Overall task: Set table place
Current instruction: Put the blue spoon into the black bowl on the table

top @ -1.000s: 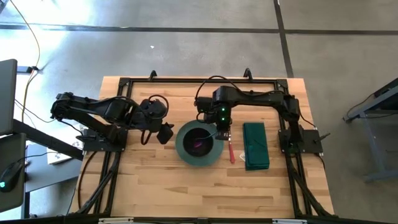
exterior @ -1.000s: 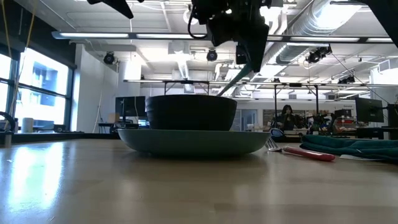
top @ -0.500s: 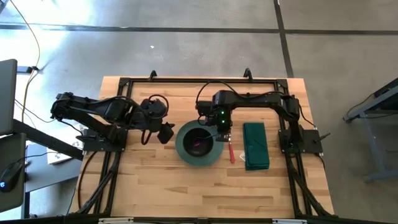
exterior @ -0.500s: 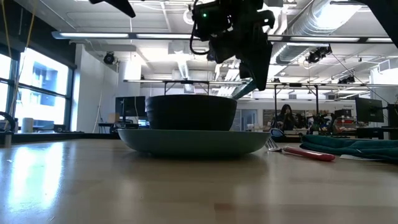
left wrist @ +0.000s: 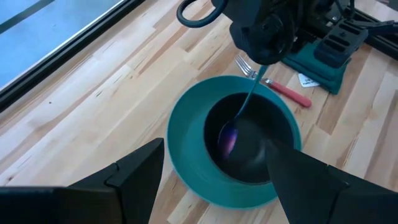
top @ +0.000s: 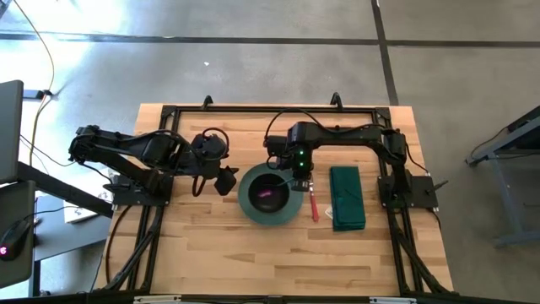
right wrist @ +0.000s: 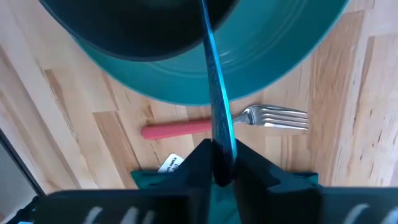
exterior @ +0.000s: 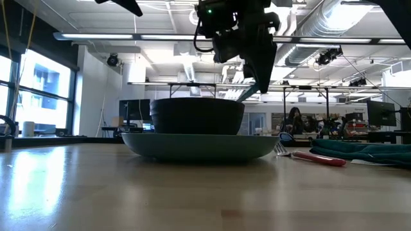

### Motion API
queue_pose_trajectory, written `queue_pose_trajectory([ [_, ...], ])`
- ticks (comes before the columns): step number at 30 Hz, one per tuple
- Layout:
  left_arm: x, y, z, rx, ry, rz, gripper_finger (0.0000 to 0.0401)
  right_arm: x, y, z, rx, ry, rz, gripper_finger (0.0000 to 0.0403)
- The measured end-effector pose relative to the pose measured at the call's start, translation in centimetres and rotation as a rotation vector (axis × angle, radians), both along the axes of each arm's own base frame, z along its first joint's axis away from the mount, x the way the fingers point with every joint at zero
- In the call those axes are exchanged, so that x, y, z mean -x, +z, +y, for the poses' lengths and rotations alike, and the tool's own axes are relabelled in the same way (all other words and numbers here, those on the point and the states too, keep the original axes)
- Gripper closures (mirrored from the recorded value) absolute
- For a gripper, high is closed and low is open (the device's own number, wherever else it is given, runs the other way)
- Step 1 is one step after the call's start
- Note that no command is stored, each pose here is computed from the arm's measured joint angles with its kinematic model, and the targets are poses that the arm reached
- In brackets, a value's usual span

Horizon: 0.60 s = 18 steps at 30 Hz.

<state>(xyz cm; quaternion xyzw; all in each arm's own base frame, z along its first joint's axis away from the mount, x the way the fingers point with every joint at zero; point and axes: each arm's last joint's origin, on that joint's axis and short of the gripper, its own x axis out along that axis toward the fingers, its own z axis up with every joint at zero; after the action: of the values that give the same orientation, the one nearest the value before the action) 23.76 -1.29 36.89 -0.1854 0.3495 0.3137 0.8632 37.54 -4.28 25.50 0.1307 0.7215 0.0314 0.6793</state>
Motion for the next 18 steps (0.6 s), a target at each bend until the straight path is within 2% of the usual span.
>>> queue_pose_trajectory([
  [12, 0.0, 0.0, 0.0, 0.001, 0.0, -0.006, 0.0135, 0.4, 0.2, 0.1, -0.006, -0.012, 0.034, 0.0284],
  [15, 0.0, 0.0, 0.0, -0.009, 0.007, -0.007, 0.0135, 0.6, 1.5, 0.1, -0.002, -0.019, 0.025, 0.0276],
  [18, 0.0, 0.1, 0.1, -0.019, 0.014, -0.009, 0.0135, 0.8, 4.3, 0.0, 0.061, -0.022, -0.054, 0.0274],
])
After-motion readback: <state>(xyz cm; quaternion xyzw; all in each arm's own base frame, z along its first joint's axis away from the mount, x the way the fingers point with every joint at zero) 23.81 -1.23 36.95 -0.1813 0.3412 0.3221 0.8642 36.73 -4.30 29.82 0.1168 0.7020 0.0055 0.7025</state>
